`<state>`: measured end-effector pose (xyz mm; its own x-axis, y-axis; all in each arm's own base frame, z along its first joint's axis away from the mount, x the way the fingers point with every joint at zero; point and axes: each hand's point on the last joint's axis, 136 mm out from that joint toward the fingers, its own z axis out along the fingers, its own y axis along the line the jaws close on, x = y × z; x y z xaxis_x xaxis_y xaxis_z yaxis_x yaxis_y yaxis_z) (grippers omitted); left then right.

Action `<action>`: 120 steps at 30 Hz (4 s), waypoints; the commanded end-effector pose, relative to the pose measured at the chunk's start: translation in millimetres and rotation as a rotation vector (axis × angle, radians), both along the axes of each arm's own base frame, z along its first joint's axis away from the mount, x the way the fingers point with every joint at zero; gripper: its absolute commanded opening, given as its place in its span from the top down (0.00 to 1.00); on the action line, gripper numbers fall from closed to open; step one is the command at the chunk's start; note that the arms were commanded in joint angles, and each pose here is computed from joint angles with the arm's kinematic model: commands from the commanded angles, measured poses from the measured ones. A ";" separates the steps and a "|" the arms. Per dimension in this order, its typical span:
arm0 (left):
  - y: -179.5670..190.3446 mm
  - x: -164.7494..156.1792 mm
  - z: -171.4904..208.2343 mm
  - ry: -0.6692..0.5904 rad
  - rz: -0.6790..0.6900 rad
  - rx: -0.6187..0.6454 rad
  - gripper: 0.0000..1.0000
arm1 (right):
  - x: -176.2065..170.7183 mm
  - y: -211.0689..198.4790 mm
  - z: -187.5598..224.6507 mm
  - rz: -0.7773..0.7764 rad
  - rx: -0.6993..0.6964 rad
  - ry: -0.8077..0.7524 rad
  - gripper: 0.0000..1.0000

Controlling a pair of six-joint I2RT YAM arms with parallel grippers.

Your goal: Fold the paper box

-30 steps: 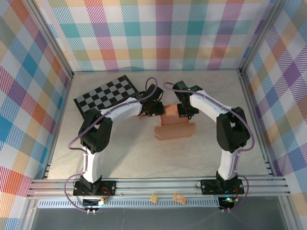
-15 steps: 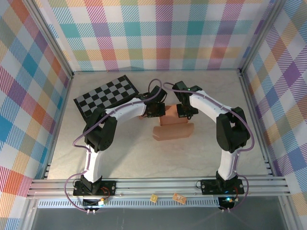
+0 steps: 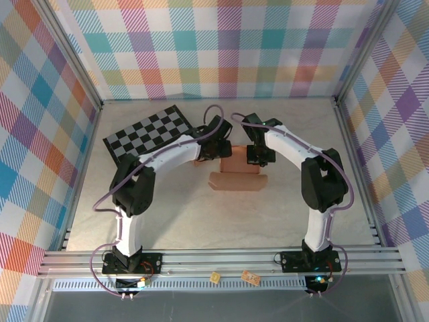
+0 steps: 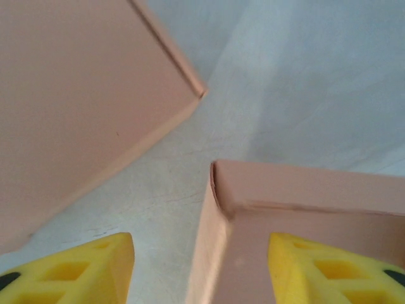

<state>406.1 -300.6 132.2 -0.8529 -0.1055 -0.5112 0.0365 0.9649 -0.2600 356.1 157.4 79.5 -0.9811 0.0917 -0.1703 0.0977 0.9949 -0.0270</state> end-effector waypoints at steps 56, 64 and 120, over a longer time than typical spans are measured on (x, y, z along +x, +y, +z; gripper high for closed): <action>16.0 -92.8 64.4 0.294 -0.044 -0.178 0.32 | -66.8 11.5 -18.3 -1.105 0.438 0.372 0.55; -0.3 -89.2 54.8 0.335 0.044 -0.203 0.39 | -51.0 -3.5 18.9 -1.004 0.479 0.254 0.50; -23.5 -60.0 101.4 -0.221 -1.049 0.680 0.98 | -44.8 -19.8 55.1 -0.159 0.521 -0.081 0.58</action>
